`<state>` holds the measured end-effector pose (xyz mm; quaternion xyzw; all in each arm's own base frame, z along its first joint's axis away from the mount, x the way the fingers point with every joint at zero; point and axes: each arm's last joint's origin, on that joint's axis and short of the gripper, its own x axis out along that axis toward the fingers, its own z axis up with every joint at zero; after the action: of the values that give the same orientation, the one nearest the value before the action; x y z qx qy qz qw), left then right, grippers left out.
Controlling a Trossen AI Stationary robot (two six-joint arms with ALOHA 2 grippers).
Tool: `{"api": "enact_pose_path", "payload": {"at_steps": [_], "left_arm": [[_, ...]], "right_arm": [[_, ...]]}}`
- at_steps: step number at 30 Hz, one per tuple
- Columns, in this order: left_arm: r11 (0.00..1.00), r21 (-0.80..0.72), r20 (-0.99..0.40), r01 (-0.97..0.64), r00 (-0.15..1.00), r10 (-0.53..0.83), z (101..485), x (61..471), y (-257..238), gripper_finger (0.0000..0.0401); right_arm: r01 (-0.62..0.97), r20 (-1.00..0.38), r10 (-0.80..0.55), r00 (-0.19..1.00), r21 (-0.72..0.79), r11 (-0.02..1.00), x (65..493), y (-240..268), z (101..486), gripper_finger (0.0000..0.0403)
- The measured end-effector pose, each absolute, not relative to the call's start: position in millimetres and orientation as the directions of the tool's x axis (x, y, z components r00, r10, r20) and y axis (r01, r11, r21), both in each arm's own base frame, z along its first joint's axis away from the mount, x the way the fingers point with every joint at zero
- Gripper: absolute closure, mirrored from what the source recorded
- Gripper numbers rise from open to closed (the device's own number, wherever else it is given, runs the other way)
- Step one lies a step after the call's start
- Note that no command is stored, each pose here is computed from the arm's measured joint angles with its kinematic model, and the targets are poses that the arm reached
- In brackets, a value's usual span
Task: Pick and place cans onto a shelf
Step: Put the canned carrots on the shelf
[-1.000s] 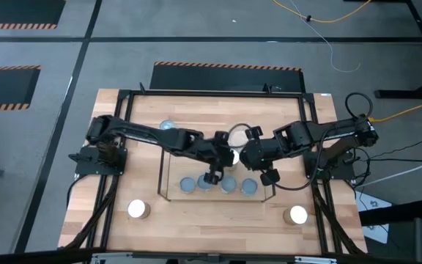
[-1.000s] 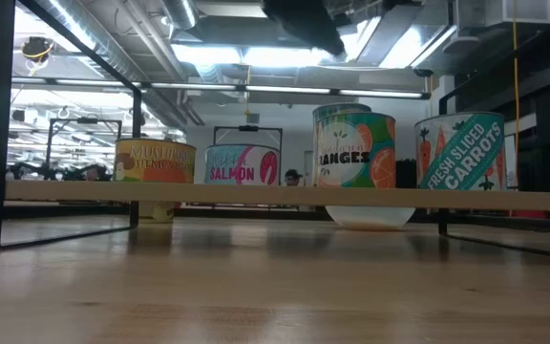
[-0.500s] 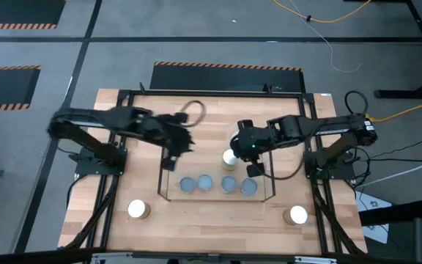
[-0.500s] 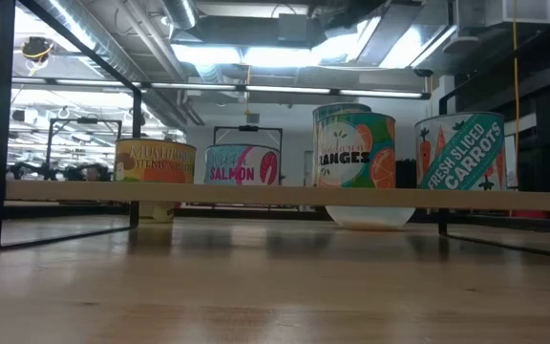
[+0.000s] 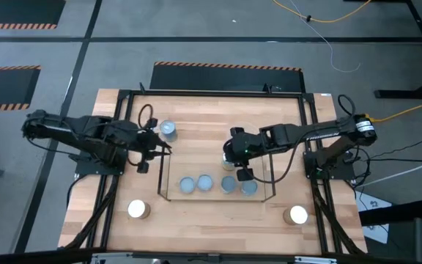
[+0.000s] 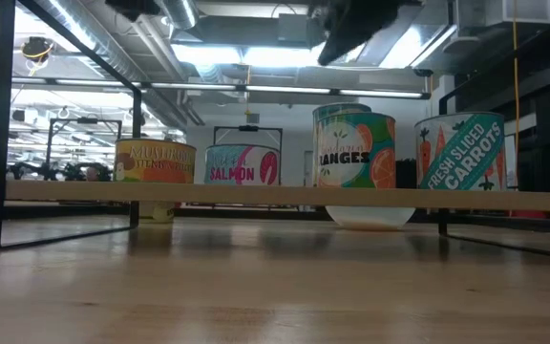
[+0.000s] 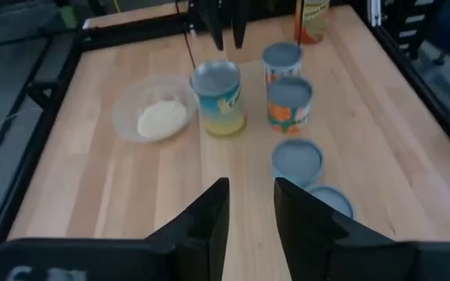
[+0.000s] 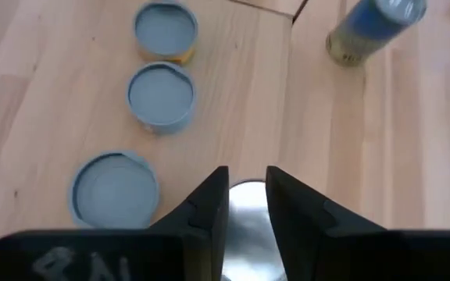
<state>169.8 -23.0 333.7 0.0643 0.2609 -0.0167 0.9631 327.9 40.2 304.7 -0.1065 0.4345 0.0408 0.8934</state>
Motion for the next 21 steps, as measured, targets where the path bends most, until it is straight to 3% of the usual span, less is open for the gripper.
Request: {"api": "enact_pose_path", "payload": {"at_steps": [11, 21], "left_arm": [[0.992, 0.108, -0.446, 0.06, 0.895, -0.006, 316.1, 154.4, -21.3, 0.0305], [0.992, 0.108, -0.442, 0.06, 0.897, -0.006, 316.3, 154.7, -21.3, 0.0305]], "right_arm": [[-0.112, -0.841, 0.079, 0.535, 0.022, 0.993, 320.3, 42.5, 269.5, 0.0311], [-0.109, -0.841, 0.067, 0.536, 0.01, 0.994, 319.4, 42.0, 258.6, 0.0311]]}}
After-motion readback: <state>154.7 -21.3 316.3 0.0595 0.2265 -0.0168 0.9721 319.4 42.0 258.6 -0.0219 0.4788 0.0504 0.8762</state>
